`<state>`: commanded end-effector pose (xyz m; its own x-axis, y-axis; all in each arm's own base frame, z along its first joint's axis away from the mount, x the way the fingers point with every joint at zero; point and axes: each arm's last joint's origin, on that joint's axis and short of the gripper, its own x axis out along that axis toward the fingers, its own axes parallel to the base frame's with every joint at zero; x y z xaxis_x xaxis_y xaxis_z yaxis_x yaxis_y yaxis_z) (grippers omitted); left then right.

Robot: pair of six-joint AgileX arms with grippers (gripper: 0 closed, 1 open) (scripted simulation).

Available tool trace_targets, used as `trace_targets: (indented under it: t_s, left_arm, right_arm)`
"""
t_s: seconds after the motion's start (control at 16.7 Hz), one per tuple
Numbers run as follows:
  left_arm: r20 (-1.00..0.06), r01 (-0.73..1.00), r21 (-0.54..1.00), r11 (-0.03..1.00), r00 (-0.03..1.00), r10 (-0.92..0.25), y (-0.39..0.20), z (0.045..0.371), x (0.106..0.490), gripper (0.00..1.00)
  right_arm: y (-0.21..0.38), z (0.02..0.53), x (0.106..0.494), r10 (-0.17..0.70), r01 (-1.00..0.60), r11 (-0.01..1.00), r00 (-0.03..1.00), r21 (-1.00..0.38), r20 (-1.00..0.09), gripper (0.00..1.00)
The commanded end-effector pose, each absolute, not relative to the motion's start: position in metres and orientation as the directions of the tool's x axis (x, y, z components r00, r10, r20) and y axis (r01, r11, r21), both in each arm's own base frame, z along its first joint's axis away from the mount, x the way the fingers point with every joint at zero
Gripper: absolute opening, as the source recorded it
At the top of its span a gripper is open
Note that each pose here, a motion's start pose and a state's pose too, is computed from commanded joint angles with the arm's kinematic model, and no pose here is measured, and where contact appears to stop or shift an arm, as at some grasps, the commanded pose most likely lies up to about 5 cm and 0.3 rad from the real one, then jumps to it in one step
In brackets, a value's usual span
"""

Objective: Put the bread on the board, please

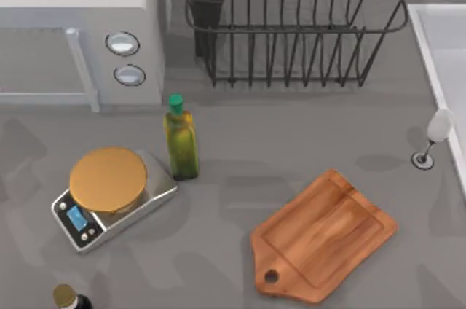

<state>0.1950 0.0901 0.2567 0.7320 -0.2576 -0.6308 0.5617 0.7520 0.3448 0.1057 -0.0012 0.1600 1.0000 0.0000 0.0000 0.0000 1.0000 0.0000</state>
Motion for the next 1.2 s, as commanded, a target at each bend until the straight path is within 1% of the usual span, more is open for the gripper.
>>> trace_targets:
  t_s: [0.12, 0.24, 0.36, 0.54, 0.72, 0.84, 0.96, 1.2]
  left_arm:
    - [-0.672, 0.681, 0.275, 0.679, 0.641, -0.371, 0.124, 0.242, 0.219, 1.00]
    - [-0.663, 0.767, 0.200, 0.610, 0.564, -0.492, 0.160, 0.216, 0.238, 1.00]
    - [-0.613, 0.819, 0.140, 0.557, 0.513, -0.601, 0.192, 0.181, 0.251, 1.00]
    - [-0.497, 0.851, 0.081, 0.519, 0.486, -0.719, 0.228, 0.124, 0.255, 1.00]
    - [-0.385, 0.852, 0.041, 0.521, 0.495, -0.779, 0.245, 0.078, 0.248, 1.00]
    - [-0.332, 0.848, 0.020, 0.529, 0.505, -0.797, 0.249, 0.058, 0.242, 1.00]
    - [-0.301, 0.845, 0.005, 0.535, 0.511, -0.805, 0.250, 0.047, 0.237, 1.00]
    - [-0.296, 0.844, 0.001, 0.536, 0.513, -0.806, 0.249, 0.045, 0.236, 1.00]
  right_arm:
    - [-0.001, 0.160, 0.106, 0.000, 0.000, 1.000, 1.000, 0.000, 0.000, 1.00]
    - [-0.001, 0.160, 0.106, 0.000, 0.000, 1.000, 1.000, 0.000, 0.000, 1.00]
    - [-0.001, 0.160, 0.106, 0.000, 0.000, 1.000, 1.000, 0.000, 0.000, 1.00]
    - [-0.001, 0.160, 0.106, 0.000, 0.000, 1.000, 1.000, 0.000, 0.000, 1.00]
    - [-0.001, 0.160, 0.106, 0.000, 0.000, 1.000, 1.000, 0.000, 0.000, 1.00]
    - [-0.001, 0.160, 0.106, 0.000, 0.000, 1.000, 1.000, 0.000, 0.000, 1.00]
    - [-0.001, 0.160, 0.106, 0.000, 0.000, 1.000, 1.000, 0.000, 0.000, 1.00]
    - [-0.001, 0.160, 0.106, 0.000, 0.000, 1.000, 1.000, 0.000, 0.000, 1.00]
